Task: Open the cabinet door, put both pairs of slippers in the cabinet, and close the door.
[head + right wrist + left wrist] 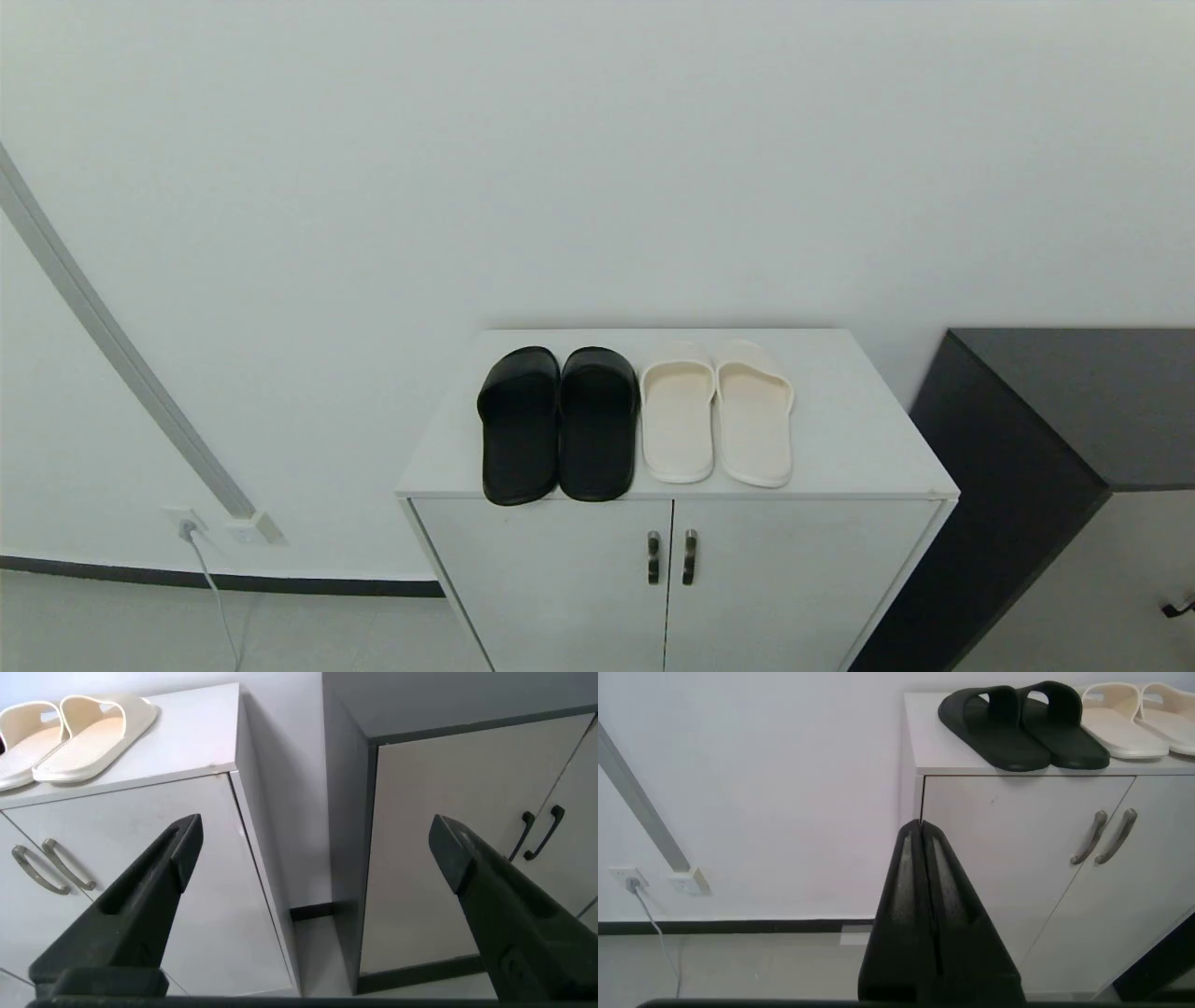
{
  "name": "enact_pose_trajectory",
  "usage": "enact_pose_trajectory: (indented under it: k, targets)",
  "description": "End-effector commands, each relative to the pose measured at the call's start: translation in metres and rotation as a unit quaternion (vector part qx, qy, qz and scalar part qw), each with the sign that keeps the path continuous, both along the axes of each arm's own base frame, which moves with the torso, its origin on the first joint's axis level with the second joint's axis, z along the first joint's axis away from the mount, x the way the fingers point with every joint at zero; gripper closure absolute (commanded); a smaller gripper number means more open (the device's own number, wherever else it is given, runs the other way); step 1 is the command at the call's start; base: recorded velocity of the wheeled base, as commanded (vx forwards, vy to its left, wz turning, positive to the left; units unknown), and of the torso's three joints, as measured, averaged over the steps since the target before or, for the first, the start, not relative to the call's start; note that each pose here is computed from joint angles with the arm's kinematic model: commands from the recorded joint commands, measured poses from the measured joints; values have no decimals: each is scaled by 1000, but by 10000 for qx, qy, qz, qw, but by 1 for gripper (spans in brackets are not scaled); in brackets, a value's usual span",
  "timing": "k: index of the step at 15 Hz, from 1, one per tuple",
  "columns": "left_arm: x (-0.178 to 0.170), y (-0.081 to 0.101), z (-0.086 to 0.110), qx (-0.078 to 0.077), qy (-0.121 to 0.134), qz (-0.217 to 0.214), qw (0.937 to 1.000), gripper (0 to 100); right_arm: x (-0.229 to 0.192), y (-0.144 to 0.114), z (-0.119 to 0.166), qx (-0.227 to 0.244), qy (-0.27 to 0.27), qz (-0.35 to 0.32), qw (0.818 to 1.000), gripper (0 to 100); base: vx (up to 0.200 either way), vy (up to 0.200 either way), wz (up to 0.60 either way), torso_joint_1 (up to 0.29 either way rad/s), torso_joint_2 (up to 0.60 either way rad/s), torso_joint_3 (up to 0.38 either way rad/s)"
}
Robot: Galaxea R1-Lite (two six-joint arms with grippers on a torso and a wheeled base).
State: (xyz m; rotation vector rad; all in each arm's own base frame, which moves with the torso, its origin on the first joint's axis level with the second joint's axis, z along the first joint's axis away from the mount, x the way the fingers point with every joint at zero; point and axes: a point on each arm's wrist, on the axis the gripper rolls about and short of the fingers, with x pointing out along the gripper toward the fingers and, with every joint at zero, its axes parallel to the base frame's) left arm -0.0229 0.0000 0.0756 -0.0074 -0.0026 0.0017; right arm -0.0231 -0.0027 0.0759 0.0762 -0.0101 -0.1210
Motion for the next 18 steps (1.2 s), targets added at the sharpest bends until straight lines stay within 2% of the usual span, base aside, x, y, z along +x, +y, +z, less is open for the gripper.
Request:
enact_pose_trajectory:
  k: [1, 7, 11, 12, 13, 14, 15, 16, 17, 18]
  targets:
    - [0, 0, 0, -1, 5, -1, 10000, 100, 0, 0, 0, 4, 4, 0, 10000, 0, 0, 0, 0, 0, 0, 0]
    - [0, 0, 0, -1, 5, -1, 10000, 100, 0, 0, 0, -34, 1, 0, 10000, 0, 0, 0, 0, 0, 0, 0]
    - [0, 0, 0, -1, 5, -1, 10000, 100, 0, 1, 1, -295, 6, 113, 9995, 0, 0, 0, 0, 0, 0, 0]
    - [0, 0, 0, -1, 5, -1, 10000, 100, -7, 0, 28, -140, -533, 161, 9983, 0, 0, 0, 0, 0, 0, 0]
    - [0, 0, 0, -9, 5, -1, 10000, 100, -16, -1, 82, 529, -987, 450, 9927, 0, 0, 0, 0, 0, 0, 0]
    - [0, 0, 0, -1, 5, -1, 10000, 100, -12, -1, 102, 650, -592, 536, 9947, 0, 0, 0, 0, 0, 0, 0]
    - [0, 0, 0, -9, 5, -9, 10000, 100, -5, -1, 97, 262, -58, 601, 9978, 0, 0, 0, 0, 0, 0, 0]
    - [0, 0, 0, -9, 5, -9, 10000, 100, 4, 1, 86, 81, 445, 709, 9965, 0, 0, 0, 0, 0, 0, 0]
    - [0, 0, 0, -9, 5, -9, 10000, 100, 17, 2, 72, 59, 944, 790, 9924, 0, 0, 0, 0, 0, 0, 0]
    - [0, 0, 0, -9, 5, -9, 10000, 100, 28, 3, 67, 63, 1151, 870, 9895, 0, 0, 0, 0, 0, 0, 0]
